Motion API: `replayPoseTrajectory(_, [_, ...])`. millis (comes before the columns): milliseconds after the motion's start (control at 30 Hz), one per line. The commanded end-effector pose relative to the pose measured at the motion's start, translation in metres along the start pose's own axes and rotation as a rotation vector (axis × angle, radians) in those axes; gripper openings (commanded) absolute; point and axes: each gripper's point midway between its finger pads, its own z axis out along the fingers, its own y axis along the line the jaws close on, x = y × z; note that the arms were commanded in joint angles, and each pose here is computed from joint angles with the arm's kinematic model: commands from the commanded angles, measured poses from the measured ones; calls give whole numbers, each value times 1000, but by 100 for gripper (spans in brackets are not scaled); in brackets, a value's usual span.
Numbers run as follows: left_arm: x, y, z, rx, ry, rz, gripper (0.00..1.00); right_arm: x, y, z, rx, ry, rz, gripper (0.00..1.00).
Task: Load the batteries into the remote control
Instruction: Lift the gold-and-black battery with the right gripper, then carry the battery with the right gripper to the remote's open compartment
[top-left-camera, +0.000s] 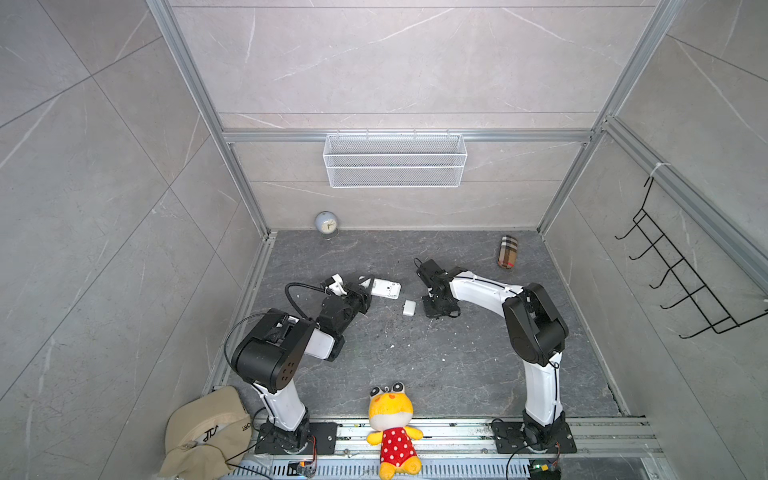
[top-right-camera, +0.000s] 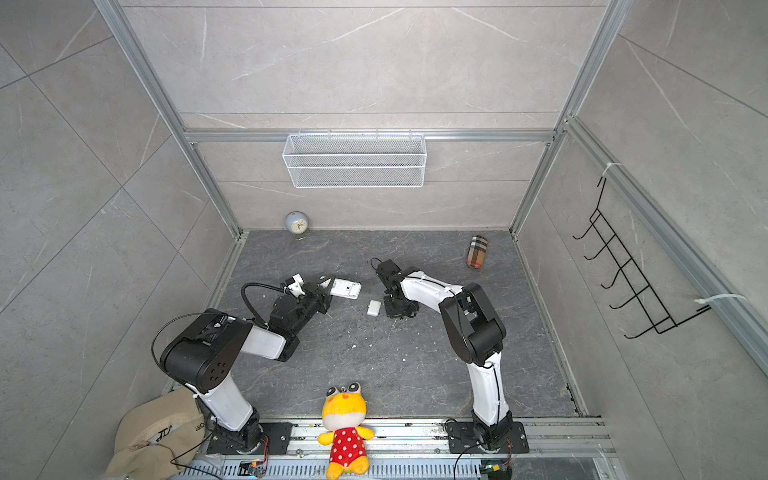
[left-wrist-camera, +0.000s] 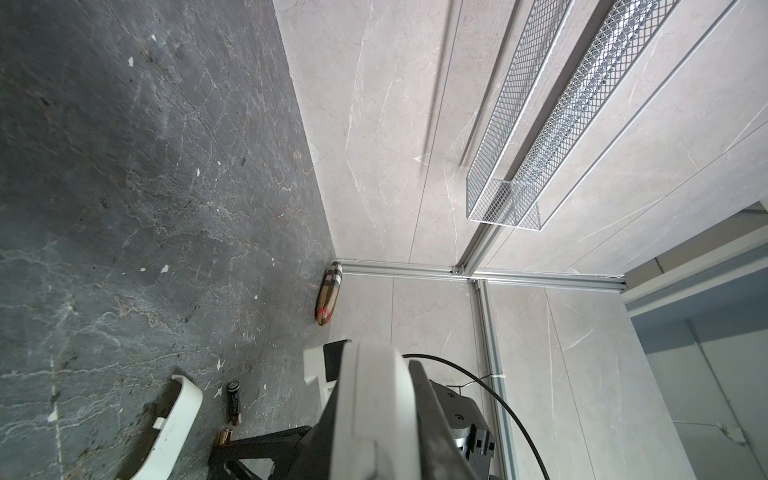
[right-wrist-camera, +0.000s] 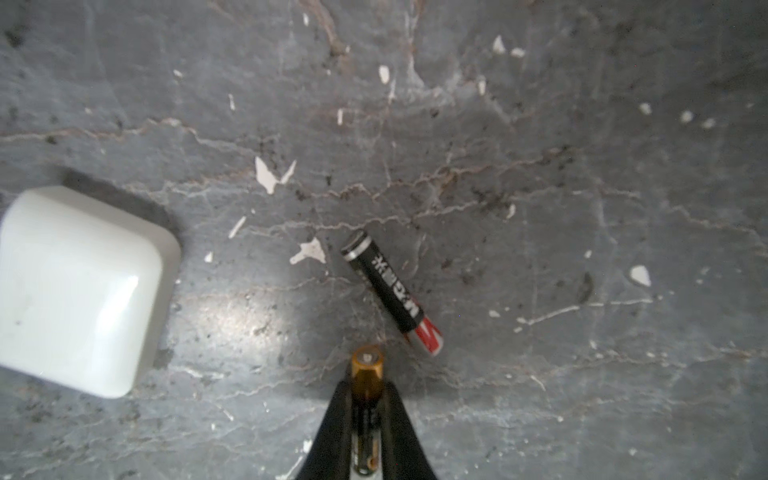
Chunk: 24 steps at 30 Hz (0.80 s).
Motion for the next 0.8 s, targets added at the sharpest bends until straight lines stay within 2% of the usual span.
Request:
replayPoseTrajectory(0, [-4, -32, 6, 100, -23, 45, 6, -11, 1, -27, -28, -83, 42, 16])
replayPoseTrajectory(200, [-6, -30, 9, 95, -37, 65, 6, -22, 2, -57, -66, -166, 79, 16])
replayPoseTrajectory(467, [-5, -30, 11, 96, -66, 91, 6, -43, 16, -127, -186, -354, 133, 17])
replayPoseTrajectory(667, [-3, -31, 17, 102, -66, 105, 6, -48, 25, -145, -221, -372, 140, 17])
replayPoseTrajectory(767, [1, -30, 20, 98, -71, 128, 6, -52, 35, -159, -281, -402, 169, 17])
